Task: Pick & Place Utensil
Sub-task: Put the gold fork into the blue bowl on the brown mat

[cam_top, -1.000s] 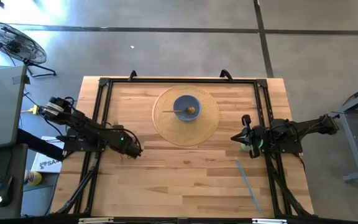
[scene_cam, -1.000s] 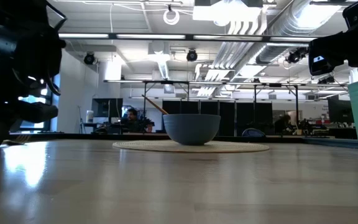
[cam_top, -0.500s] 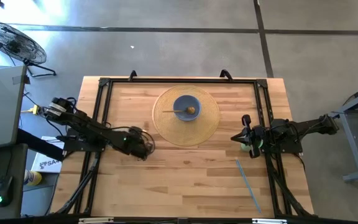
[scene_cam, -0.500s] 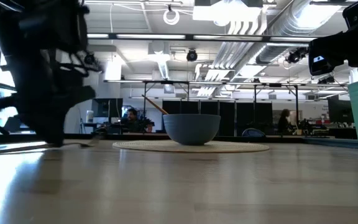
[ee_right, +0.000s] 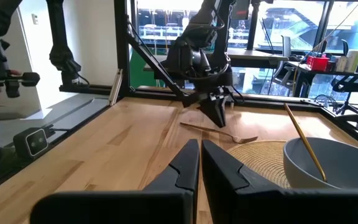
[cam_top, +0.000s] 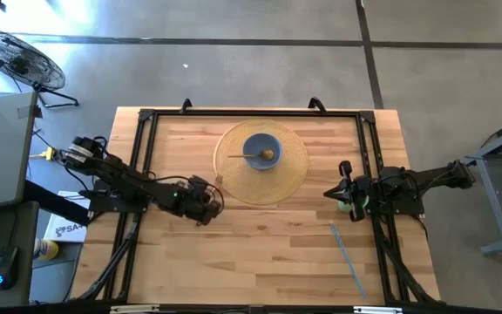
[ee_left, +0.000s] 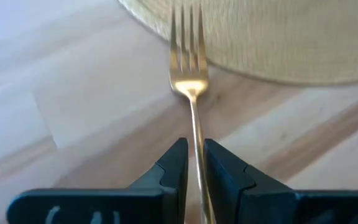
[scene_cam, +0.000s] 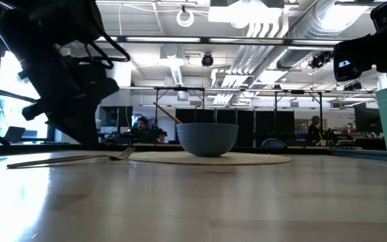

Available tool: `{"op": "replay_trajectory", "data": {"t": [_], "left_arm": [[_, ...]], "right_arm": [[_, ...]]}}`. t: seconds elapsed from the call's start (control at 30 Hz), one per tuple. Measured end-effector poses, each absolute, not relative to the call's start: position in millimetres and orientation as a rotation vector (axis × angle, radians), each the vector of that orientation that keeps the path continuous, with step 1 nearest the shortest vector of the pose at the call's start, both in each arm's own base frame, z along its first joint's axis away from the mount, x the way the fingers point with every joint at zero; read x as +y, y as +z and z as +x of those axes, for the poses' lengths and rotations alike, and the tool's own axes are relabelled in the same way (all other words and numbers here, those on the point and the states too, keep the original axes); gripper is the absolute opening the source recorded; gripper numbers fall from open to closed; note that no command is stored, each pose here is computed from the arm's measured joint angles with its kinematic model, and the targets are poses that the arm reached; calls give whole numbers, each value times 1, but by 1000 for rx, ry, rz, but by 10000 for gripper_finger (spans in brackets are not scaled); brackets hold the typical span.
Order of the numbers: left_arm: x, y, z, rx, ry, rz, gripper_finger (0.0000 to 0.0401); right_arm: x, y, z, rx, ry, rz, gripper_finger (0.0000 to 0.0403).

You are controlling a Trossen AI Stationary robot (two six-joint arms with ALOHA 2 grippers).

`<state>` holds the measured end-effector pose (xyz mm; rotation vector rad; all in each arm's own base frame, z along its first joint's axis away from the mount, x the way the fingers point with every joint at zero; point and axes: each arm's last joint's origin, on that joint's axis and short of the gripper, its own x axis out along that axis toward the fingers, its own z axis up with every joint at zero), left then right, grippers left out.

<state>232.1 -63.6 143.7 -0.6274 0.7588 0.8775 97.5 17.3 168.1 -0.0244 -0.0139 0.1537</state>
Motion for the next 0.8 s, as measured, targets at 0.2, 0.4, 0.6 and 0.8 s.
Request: {"op": "replay_trajectory", "data": {"t": [0.2, 0.4, 0.6, 0.8], "left_arm": [[-65, 143, 239, 681, 876, -637, 49], [-66, 127, 243, 716, 890, -578, 87], [-65, 123, 245, 690, 913, -528, 151], [-65, 123, 245, 692, 909, -518, 156]], "right_arm": [[17, 168, 98, -14, 153, -24, 12], [17, 168, 98, -12, 154, -25, 12], [17, 168, 98, -8, 154, -25, 12], [17, 168, 98, -7, 154, -25, 12]]}}
